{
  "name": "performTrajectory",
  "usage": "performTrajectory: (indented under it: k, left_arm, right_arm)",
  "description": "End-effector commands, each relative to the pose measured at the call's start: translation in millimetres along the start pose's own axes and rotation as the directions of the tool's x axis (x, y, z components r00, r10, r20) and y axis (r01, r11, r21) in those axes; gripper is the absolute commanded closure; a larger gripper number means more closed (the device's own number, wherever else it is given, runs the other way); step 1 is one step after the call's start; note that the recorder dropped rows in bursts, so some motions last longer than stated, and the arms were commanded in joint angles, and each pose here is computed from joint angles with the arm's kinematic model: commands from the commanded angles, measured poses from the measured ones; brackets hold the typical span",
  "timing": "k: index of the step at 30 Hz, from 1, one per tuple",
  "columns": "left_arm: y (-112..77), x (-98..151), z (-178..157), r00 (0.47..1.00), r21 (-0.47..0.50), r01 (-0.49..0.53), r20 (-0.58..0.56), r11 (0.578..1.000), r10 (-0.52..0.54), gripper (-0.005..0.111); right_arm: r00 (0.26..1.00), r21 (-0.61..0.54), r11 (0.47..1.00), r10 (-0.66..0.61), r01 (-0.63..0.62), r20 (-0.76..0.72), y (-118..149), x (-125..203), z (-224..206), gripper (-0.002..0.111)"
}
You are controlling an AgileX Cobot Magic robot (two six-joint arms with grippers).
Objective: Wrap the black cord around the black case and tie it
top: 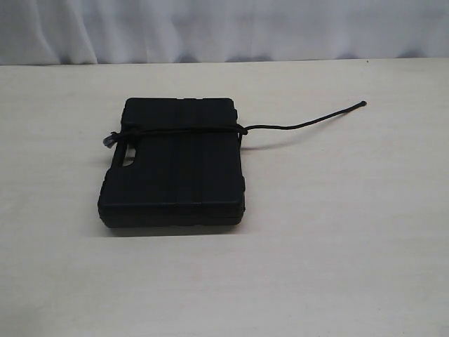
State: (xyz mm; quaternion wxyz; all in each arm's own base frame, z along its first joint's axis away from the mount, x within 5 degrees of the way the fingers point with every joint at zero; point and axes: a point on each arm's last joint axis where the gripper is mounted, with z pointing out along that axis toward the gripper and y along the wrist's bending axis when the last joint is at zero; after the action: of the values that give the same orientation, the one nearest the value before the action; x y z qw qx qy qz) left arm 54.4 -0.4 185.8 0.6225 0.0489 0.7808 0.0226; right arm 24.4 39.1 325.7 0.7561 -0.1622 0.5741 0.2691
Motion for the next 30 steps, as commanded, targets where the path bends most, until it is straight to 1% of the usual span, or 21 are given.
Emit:
performTrajectory:
  k: [1,5,9,10,12,13,14,16,17,18,21,26,30]
  left_arm:
    - [0.0,0,0,1.000,-0.003,-0.003,0.005,1.000,0.003,0.107]
    - [0.0,0,0,1.000,-0.003,-0.003,0.005,1.000,0.003,0.107]
    - [0.0,0,0,1.000,-0.003,-0.003,0.005,1.000,0.003,0.107]
    - [0.0,0,0,1.000,-0.003,-0.003,0.005,1.000,0.003,0.107]
    - [0.0,0,0,1.000,-0.003,-0.003,0.005,1.000,0.003,0.107]
    - [0.0,0,0,1.000,-0.003,-0.003,0.005,1.000,0.003,0.107]
    - [0.0,0,0,1.000,-0.003,-0.003,0.005,1.000,0.003,0.107]
    - [0.0,0,0,1.000,-0.003,-0.003,0.005,1.000,0.003,0.107]
    - [0.0,0,0,1.000,-0.003,-0.003,0.005,1.000,0.003,0.107]
    - [0.0,0,0,1.000,-0.003,-0.003,0.005,1.000,0.003,0.107]
    - [0.0,0,0,1.000,-0.002,-0.003,0.005,1.000,0.003,0.107]
    - [0.0,0,0,1.000,-0.002,-0.003,0.005,1.000,0.003,0.107]
    - [0.0,0,0,1.000,-0.002,-0.003,0.005,1.000,0.003,0.107]
  right_arm:
    - [1.000,-0.001,1.000,0.002,-0.002,-0.001,0,1,-1,0.104]
    - [1.000,0.001,1.000,0.006,-0.006,-0.010,0,5,-1,0.104]
    - [0.999,0.018,1.000,0.020,-0.020,-0.043,-4,24,-3,0.104]
    - [0.998,0.036,0.999,0.033,-0.031,-0.050,-6,31,-4,0.104]
    - [0.995,0.139,0.986,0.095,-0.092,-0.016,-16,40,-8,0.104]
    - [0.984,0.189,0.966,0.175,-0.175,0.020,-22,45,-11,0.104]
    - [0.961,0.230,0.934,0.268,-0.275,0.063,-26,51,-14,0.104]
    - [0.905,0.302,0.853,0.408,-0.425,0.122,-36,62,-18,0.104]
    - [0.884,0.335,0.819,0.448,-0.466,0.135,-39,67,-19,0.104]
    - [0.878,0.351,0.807,0.460,-0.476,0.133,-41,72,-20,0.104]
    - [0.896,0.368,0.821,0.432,-0.437,0.102,-42,79,-20,0.104]
    - [0.926,0.378,0.850,0.371,-0.368,0.067,-43,82,-20,0.104]
    - [0.936,0.334,0.877,0.348,-0.345,0.053,-39,81,-19,0.104]
